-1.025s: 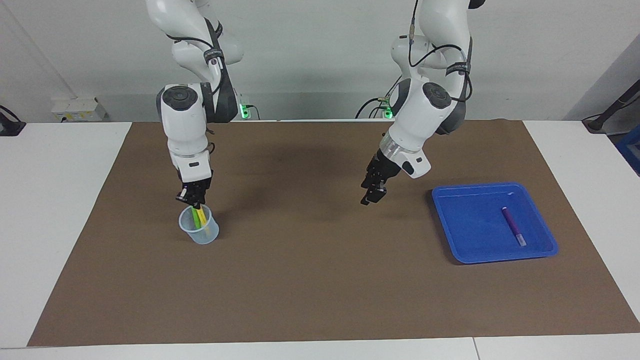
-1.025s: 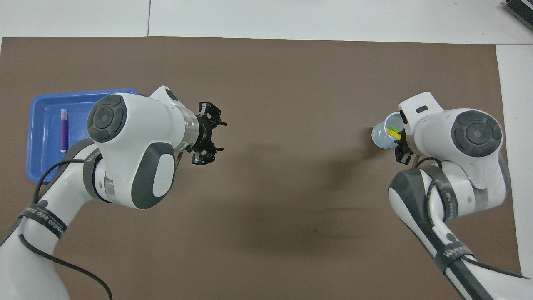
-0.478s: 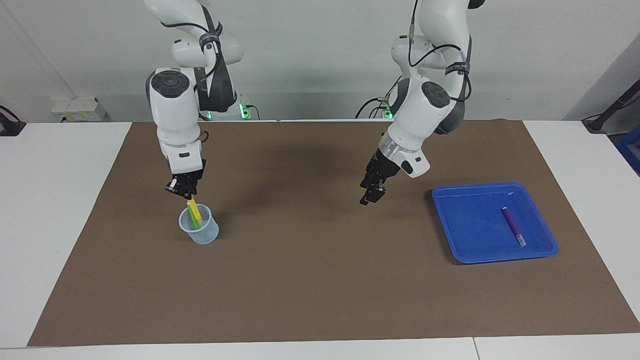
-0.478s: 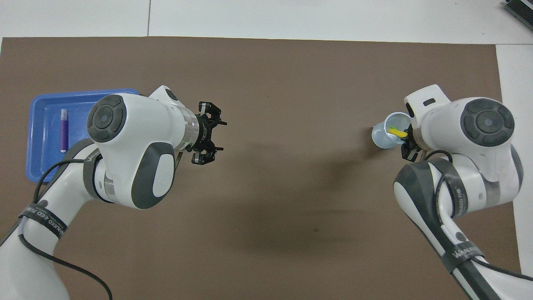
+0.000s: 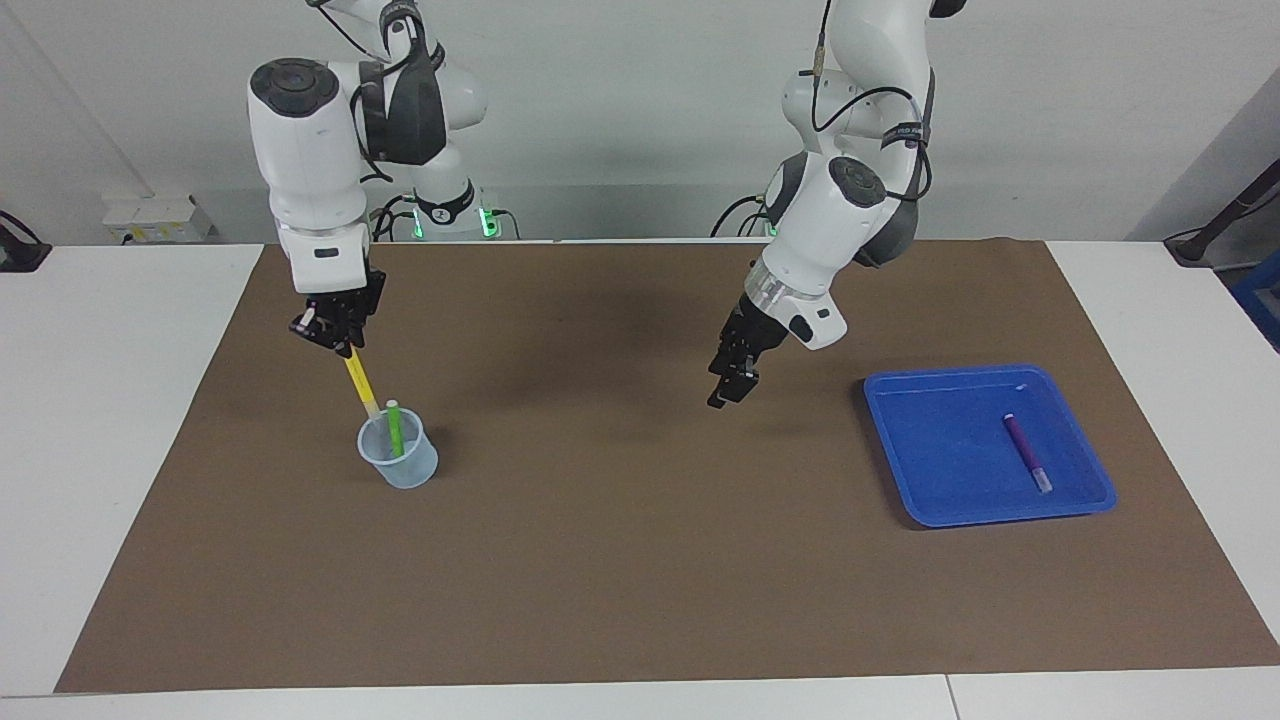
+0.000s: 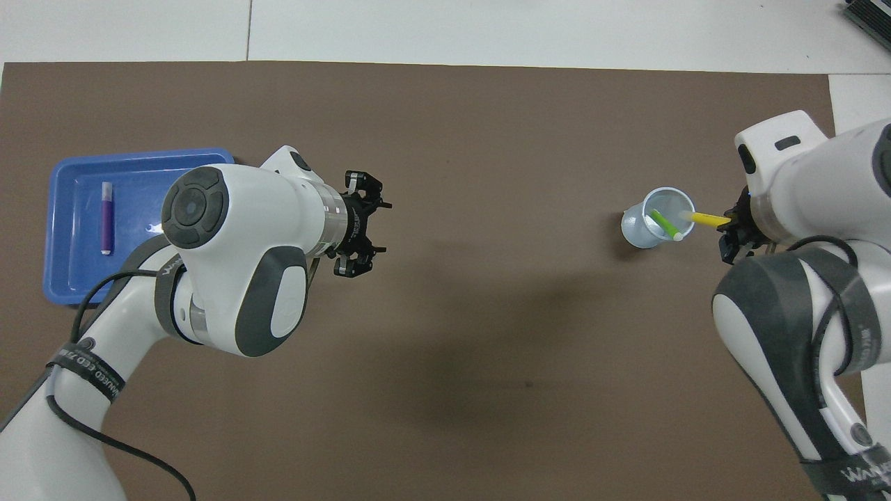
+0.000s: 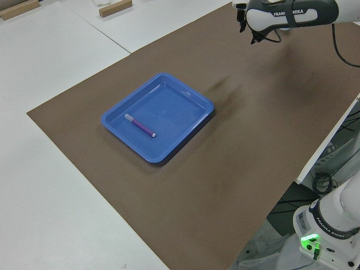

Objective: Right arm passes pens to left for tray arrangement
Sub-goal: 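Pull the yellow pen out of the cup with the right gripper, then carry the yellow pen with the right gripper toward the left gripper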

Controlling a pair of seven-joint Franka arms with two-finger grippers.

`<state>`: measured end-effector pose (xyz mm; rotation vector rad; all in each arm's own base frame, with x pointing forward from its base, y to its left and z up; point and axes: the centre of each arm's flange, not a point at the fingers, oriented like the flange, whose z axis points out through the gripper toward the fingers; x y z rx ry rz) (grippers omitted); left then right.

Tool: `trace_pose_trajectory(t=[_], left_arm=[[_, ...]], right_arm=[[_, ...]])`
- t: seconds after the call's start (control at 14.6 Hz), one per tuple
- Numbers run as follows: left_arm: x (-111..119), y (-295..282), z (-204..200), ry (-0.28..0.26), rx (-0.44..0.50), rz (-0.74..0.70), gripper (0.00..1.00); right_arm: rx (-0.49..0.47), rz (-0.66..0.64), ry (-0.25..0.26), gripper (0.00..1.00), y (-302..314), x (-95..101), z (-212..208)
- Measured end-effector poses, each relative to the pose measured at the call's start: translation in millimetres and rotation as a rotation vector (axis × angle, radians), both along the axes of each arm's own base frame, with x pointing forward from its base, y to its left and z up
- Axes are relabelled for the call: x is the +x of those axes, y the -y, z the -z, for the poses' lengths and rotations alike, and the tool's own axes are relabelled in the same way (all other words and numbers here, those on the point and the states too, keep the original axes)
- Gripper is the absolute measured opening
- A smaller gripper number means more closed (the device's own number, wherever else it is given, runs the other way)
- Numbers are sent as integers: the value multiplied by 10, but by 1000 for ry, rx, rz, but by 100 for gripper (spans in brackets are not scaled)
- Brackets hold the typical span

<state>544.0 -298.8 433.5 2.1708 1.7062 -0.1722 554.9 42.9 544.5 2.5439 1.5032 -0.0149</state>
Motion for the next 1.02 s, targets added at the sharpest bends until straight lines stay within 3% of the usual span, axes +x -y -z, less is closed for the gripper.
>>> trace_pose_trajectory(t=[0.2,0.41,0.82,1.02], left_arm=[[-16,99,-76,19,-13,0,70],[-39,201,-126,49,-31,-15,72],[11,260,-277,56,-100,-60,72],[-8,397,-428,61,-139,-71,72]], right_arm=[[81,48,3,18,46,-48,-376],[232,170,13,18,69,-45,-568],[536,579,-16,18,-202,85,-541],[610,736,-28,18,-465,229,-402]])
